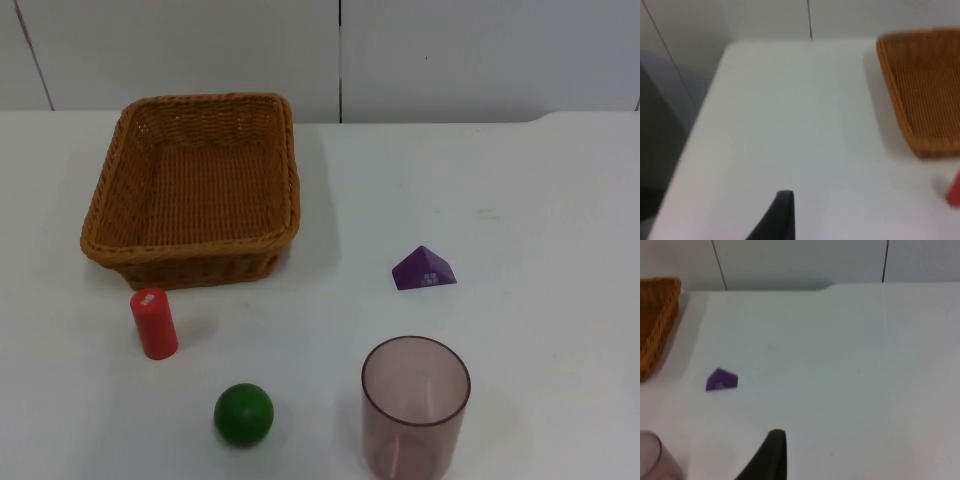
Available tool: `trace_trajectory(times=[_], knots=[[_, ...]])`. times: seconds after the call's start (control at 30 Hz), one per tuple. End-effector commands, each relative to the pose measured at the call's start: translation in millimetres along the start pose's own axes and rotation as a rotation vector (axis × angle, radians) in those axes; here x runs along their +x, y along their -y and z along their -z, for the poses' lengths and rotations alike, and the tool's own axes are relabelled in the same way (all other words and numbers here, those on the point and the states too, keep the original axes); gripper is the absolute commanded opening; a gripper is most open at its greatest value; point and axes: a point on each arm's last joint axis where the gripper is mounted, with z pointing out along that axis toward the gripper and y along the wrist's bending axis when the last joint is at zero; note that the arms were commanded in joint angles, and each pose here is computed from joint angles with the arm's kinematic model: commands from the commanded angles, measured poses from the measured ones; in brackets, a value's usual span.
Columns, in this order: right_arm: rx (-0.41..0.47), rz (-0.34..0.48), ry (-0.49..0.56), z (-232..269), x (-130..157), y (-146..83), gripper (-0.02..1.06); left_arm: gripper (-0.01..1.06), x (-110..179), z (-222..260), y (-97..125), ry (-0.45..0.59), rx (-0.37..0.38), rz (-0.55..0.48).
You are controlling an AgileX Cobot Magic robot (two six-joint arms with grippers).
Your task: Pick up the basket with the left hand and place the triangular block into the basket with the right hand.
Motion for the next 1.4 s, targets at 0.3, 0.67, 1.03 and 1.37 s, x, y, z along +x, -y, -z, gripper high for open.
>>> trace_trajectory(times=[0.3, 0.67, 1.03, 1.37], knots=[[0.030, 0.023, 0.054, -36, -95, -1, 1.05, 1.05, -98, -79, 15, -0.028, 0.059, 0.054], [0.032, 0.033, 0.022, -114, -146, -2, 1.05, 1.05, -120, -156, 29, -0.140, 0.105, 0.116], [0.025, 0.031, -0.028, -139, -147, -3, 1.05, 1.05, -95, -233, 38, -0.266, 0.106, 0.111], [0.022, 0.027, -0.027, -139, -147, -3, 1.05, 1.05, -63, -309, 50, -0.375, 0.124, 0.130]])
